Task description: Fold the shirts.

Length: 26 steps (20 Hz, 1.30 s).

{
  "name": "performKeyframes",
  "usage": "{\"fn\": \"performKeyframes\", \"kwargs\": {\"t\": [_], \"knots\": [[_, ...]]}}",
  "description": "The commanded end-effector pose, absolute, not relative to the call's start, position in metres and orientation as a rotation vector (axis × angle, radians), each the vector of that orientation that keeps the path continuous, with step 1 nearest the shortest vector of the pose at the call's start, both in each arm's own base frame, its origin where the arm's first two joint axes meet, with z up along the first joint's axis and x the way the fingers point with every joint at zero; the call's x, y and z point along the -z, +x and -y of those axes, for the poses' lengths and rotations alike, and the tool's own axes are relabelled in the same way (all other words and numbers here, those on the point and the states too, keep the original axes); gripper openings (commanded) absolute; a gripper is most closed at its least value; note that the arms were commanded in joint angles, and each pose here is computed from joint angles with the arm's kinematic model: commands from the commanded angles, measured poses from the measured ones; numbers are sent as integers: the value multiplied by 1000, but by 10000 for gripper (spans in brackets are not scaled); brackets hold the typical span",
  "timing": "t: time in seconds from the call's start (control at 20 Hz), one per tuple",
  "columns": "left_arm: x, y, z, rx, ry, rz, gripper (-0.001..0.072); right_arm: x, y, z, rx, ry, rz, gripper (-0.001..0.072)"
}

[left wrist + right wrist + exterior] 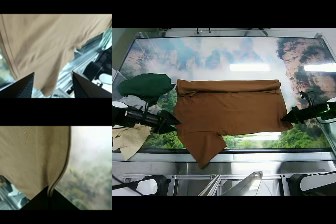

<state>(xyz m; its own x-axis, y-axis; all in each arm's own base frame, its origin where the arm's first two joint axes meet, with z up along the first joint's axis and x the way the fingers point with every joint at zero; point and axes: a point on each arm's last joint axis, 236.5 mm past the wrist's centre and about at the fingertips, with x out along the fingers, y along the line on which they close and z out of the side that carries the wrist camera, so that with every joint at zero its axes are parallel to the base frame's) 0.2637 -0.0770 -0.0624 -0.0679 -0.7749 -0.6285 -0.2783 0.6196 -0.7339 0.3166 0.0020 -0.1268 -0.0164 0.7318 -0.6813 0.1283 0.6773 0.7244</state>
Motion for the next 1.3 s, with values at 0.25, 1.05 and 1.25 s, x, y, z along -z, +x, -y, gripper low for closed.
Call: {"fn": "performKeyframes", "kwargs": {"t": [0.25,1.05,1.25], "knots": [[108,159,92,284,-770,-1856,494,90,332,2,-534,629,-1434,14],[127,200,111,169,-979,-1383,491,44,336,-12,-545,627,-1302,14],[123,201,119,229,-944,-1369,21,30,335,-10,-521,618,-1284,14]]}}
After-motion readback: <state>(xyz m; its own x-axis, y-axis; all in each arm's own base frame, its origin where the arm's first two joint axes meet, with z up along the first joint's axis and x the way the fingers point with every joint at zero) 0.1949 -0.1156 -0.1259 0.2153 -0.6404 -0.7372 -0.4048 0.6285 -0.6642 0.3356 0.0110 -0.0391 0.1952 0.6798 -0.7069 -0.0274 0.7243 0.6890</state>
